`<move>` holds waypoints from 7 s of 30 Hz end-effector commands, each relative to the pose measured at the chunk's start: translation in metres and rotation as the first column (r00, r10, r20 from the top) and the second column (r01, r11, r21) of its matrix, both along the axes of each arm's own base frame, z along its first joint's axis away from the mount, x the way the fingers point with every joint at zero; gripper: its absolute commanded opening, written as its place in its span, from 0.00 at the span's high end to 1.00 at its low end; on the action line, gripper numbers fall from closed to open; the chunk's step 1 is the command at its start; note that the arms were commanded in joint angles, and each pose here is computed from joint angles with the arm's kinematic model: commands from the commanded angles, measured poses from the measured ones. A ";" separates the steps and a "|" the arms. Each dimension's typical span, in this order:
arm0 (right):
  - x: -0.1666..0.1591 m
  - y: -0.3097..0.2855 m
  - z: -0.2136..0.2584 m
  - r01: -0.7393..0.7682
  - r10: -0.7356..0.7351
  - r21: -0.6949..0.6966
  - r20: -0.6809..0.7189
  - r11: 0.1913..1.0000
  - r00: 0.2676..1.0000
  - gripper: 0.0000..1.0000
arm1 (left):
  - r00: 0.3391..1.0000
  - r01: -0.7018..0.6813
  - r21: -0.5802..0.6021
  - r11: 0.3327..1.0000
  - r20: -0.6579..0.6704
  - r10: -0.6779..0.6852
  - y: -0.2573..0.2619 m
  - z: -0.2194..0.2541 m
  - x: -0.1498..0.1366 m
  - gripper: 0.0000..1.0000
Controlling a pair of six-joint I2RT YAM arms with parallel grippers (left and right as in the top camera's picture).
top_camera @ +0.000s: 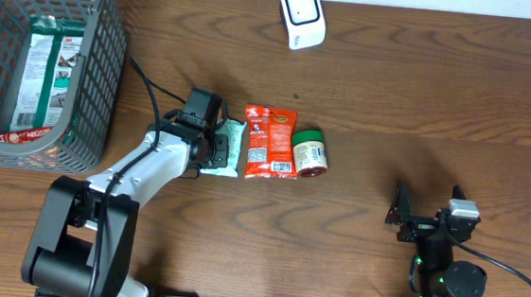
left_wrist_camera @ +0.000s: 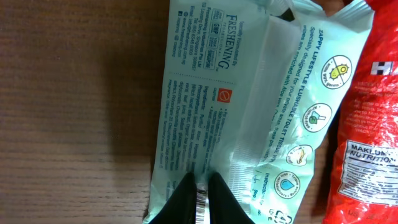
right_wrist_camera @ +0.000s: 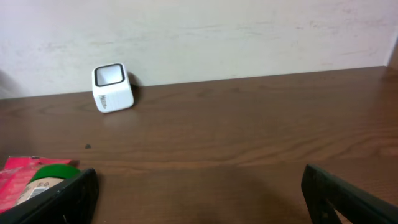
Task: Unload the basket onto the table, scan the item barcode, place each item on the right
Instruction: 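Release the wipes packet on the table and lift the left gripper, then reach the left gripper into the basket and grasp the 3M glove packet, then lift the glove packet out and pass it toward the right gripper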
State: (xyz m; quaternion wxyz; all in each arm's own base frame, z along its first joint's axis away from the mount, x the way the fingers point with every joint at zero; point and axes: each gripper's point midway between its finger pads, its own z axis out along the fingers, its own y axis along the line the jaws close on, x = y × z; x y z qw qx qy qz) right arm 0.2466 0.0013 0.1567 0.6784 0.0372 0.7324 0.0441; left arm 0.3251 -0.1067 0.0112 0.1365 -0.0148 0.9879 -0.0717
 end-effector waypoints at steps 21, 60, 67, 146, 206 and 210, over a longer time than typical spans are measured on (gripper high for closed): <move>0.000 0.001 -0.001 -0.002 0.002 -0.006 -0.003 1.000 1.000 0.01 | 1.000 -0.010 -0.035 0.999 0.013 0.010 -0.010 0.029 -0.016 0.91; 0.000 0.001 -0.001 -0.002 0.002 -0.006 -0.003 1.000 1.000 0.01 | 0.999 0.037 -0.009 0.999 0.005 -0.037 -0.034 0.002 -0.014 0.93; 0.000 0.001 -0.001 -0.002 0.002 -0.006 -0.003 1.000 1.000 0.01 | 0.993 0.057 -0.057 0.997 -0.100 -0.062 -0.043 -0.019 -0.030 0.93; 0.000 0.001 -0.001 -0.002 0.002 -0.006 -0.003 1.000 1.000 0.01 | 0.946 -0.313 0.208 0.927 -0.021 0.324 0.340 -0.003 0.133 0.14; 0.000 0.001 -0.001 -0.002 0.002 -0.006 -0.003 1.000 1.000 0.01 | 0.587 -0.417 -0.163 0.894 0.702 0.402 0.178 0.430 0.023 0.93; 0.000 0.001 -0.001 -0.002 0.002 -0.006 -0.003 1.000 1.000 0.01 | 0.696 -0.353 -0.201 0.914 0.596 0.400 0.134 0.404 0.011 0.93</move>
